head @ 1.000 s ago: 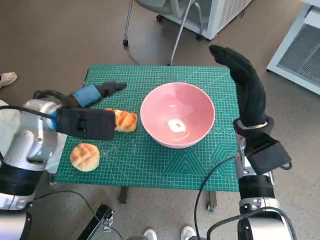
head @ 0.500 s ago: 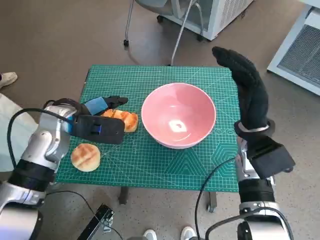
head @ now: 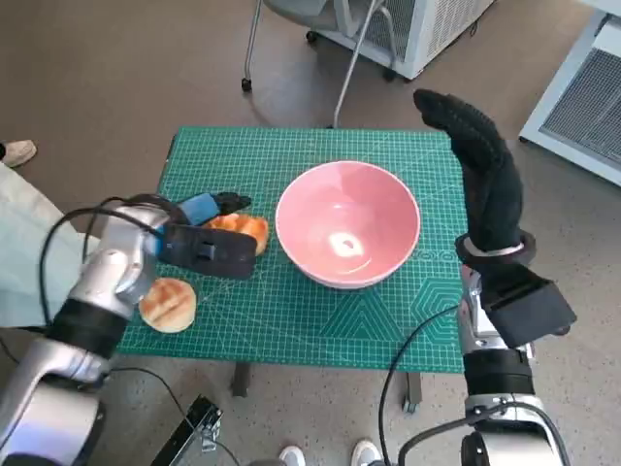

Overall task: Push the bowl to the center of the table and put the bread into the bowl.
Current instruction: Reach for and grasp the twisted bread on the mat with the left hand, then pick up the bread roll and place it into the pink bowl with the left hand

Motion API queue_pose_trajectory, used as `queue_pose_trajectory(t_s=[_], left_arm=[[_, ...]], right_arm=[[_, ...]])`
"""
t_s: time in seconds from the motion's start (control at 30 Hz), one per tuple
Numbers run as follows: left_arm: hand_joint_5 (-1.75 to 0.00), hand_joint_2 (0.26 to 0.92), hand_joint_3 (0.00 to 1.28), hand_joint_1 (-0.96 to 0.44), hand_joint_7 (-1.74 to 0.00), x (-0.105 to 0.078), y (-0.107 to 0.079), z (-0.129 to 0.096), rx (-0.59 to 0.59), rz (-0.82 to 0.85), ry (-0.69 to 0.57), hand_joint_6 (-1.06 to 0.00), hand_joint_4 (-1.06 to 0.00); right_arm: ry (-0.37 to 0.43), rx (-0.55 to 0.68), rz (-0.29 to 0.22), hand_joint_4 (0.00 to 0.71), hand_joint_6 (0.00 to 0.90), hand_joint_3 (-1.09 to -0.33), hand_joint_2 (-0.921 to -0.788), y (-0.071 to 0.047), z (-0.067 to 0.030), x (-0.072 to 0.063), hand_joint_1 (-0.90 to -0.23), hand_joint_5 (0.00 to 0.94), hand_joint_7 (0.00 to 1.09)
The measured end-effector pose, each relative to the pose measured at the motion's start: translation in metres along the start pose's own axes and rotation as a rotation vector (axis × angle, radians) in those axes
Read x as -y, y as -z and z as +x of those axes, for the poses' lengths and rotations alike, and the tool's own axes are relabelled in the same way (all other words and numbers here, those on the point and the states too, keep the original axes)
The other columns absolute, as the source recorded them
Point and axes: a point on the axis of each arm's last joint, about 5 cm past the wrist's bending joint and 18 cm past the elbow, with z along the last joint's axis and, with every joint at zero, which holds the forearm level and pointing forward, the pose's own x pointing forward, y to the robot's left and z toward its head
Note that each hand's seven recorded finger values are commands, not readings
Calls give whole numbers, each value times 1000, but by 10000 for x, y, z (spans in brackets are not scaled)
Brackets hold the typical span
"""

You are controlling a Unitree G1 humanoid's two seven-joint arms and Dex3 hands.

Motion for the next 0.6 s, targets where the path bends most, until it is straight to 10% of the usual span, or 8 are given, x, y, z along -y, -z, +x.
queue_pose_trajectory(t_s=[0.03,0.07,0.17,0.23,0.33,0.4,0.6], left_arm=[[-56,808,29,41,-72,8,1,20,1,11,-9,-527,-398],[-511,849,72,156,-91,13,1,32,6,20,-20,-589,-468],[-1058,897,119,295,-132,35,14,63,27,53,-66,-697,-555],[-1184,909,127,328,-159,55,21,82,44,75,-105,-750,-581],[-1269,917,147,108,-870,99,37,102,73,93,-153,-589,-598],[-1282,919,150,56,-1047,127,43,114,95,102,-175,-556,-599],[-1325,920,118,7,-1096,168,74,129,126,118,-196,-607,-608]], right_arm=[[0,0,0,426,94,-715,-921,0,-1,0,-563,17,821],[0,0,1,426,94,-715,-921,0,-2,-1,-563,17,822],[1,-1,1,426,93,-715,-921,-1,-8,-1,-564,17,824],[2,-1,1,426,92,-715,-921,-1,-11,-2,-564,17,825],[3,0,2,426,91,-715,-921,-3,-15,-5,-564,17,827],[7,-1,2,426,90,-716,-921,-3,-20,-7,-564,17,828],[17,-5,3,426,87,-717,-921,0,-47,-14,-555,16,830]])
